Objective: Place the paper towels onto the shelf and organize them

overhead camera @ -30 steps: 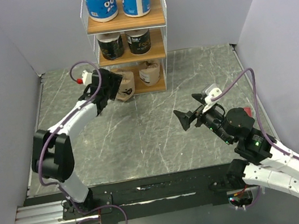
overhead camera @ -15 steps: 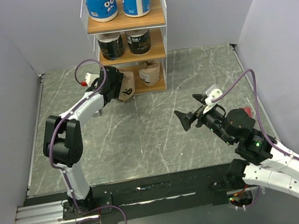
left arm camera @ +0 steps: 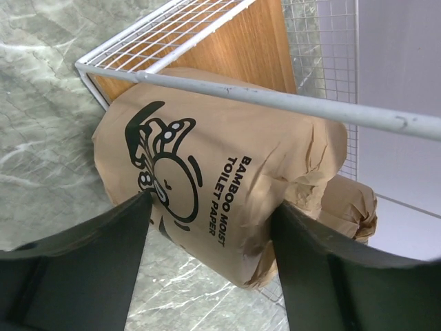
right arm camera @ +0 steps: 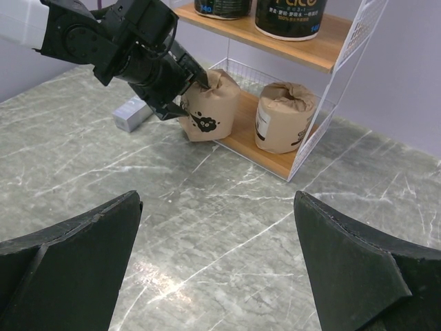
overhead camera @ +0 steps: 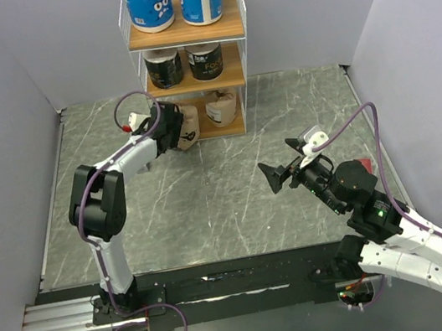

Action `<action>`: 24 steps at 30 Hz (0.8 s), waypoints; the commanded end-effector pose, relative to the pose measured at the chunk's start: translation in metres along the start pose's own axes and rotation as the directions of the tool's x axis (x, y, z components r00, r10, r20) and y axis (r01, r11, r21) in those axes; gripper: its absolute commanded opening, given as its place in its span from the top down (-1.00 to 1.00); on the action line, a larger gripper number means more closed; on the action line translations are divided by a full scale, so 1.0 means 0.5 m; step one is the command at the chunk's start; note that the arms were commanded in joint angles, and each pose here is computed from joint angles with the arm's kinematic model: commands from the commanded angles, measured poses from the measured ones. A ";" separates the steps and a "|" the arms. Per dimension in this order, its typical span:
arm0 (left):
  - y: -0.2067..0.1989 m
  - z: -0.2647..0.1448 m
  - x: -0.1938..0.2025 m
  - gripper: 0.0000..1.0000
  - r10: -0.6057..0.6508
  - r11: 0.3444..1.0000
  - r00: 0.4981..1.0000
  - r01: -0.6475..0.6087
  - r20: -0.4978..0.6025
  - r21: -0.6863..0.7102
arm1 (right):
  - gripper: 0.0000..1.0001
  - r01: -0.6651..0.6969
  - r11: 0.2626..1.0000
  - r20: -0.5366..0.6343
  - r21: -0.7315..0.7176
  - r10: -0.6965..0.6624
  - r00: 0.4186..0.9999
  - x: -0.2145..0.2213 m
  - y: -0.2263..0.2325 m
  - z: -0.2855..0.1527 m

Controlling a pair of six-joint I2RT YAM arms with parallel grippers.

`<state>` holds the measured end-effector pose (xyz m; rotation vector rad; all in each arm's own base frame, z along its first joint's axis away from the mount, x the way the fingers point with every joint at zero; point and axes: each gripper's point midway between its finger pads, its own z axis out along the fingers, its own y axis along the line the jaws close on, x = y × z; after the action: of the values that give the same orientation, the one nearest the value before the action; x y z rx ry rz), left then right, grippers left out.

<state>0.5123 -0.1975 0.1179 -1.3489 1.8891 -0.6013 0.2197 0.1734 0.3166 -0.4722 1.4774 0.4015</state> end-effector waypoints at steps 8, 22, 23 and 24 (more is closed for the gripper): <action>-0.021 -0.020 -0.005 0.00 -0.035 0.998 0.999 0.035 0.010 0.043 | -0.96 -0.015 1.000 0.050 0.009 0.015 0.999 -0.026 -0.003 -0.002; -0.079 -0.067 -0.006 0.11 -0.017 0.983 1.000 0.013 0.020 0.182 | -0.96 -0.032 0.999 0.061 0.002 0.032 0.998 -0.033 -0.004 -0.015; -0.083 -0.069 -0.006 0.12 -0.011 0.982 1.000 0.007 0.022 0.188 | -0.96 -0.032 0.999 0.061 0.001 0.032 0.998 -0.034 -0.004 -0.015; -0.087 -0.073 -0.007 0.12 -0.010 0.981 1.000 0.005 0.026 0.193 | -0.96 -0.034 0.999 0.063 -0.001 0.034 0.997 -0.036 -0.004 -0.016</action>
<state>0.5042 -0.2021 0.1237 -1.2961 1.8621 -0.6387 0.2171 0.1701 0.3213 -0.4580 1.4640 0.4104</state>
